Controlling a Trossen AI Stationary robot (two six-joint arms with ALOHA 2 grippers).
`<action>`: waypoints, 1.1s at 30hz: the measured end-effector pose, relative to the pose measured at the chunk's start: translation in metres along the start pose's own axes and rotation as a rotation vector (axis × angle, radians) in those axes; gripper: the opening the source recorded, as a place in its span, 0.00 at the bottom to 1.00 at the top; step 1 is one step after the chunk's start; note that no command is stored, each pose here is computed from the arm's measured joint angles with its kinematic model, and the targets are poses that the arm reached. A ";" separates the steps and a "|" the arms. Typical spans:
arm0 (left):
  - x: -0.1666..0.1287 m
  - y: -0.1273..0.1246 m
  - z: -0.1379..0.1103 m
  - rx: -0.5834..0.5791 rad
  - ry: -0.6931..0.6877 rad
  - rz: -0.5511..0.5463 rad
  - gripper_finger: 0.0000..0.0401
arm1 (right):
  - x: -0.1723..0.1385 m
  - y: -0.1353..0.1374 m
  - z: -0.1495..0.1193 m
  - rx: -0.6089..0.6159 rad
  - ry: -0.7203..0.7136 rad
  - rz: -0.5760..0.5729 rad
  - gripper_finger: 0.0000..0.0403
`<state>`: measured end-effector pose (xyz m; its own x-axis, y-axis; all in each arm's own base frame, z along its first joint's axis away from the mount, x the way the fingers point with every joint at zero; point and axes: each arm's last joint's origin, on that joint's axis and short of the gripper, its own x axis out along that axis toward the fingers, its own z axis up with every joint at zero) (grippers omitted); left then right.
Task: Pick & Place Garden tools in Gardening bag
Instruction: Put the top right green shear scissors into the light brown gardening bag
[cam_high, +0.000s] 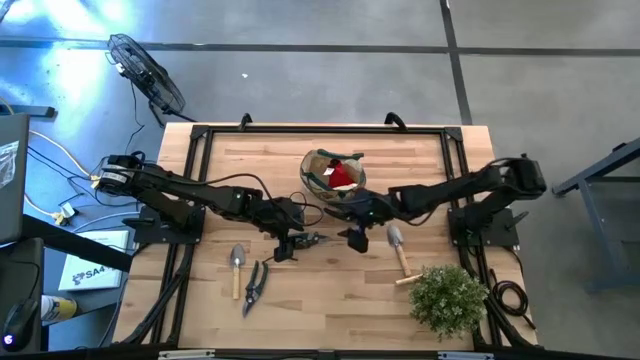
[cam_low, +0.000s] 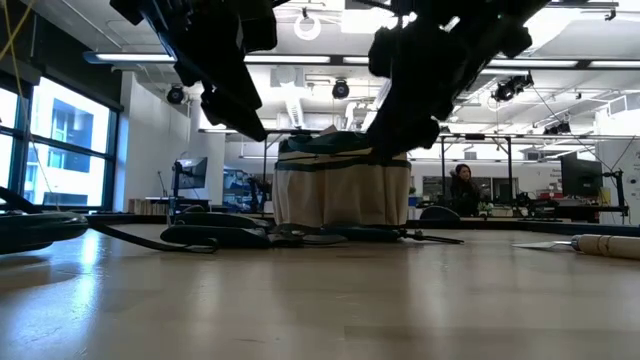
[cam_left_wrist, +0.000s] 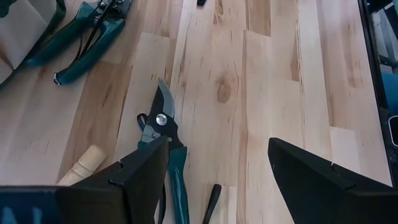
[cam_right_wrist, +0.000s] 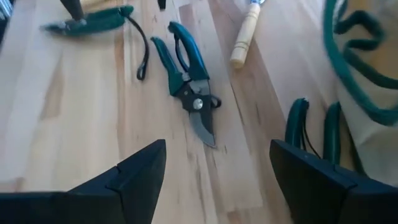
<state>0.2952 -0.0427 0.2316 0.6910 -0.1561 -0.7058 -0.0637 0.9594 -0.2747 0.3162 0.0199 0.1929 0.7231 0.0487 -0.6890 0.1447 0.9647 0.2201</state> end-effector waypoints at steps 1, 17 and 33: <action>0.000 0.000 0.000 0.000 0.000 0.001 0.68 | 0.004 -0.001 -0.002 -0.020 0.008 -0.001 0.69; 0.000 0.001 0.001 0.001 -0.014 0.029 0.68 | 0.037 -0.029 -0.010 -0.130 0.045 -0.150 0.69; 0.000 0.001 0.001 0.001 -0.016 0.032 0.68 | 0.042 -0.026 -0.013 -0.141 0.042 -0.134 0.67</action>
<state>0.2958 -0.0418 0.2322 0.7002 -0.1216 -0.7035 -0.0853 0.9641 -0.2515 0.3343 0.0002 0.1496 0.6747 -0.0743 -0.7344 0.1391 0.9899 0.0276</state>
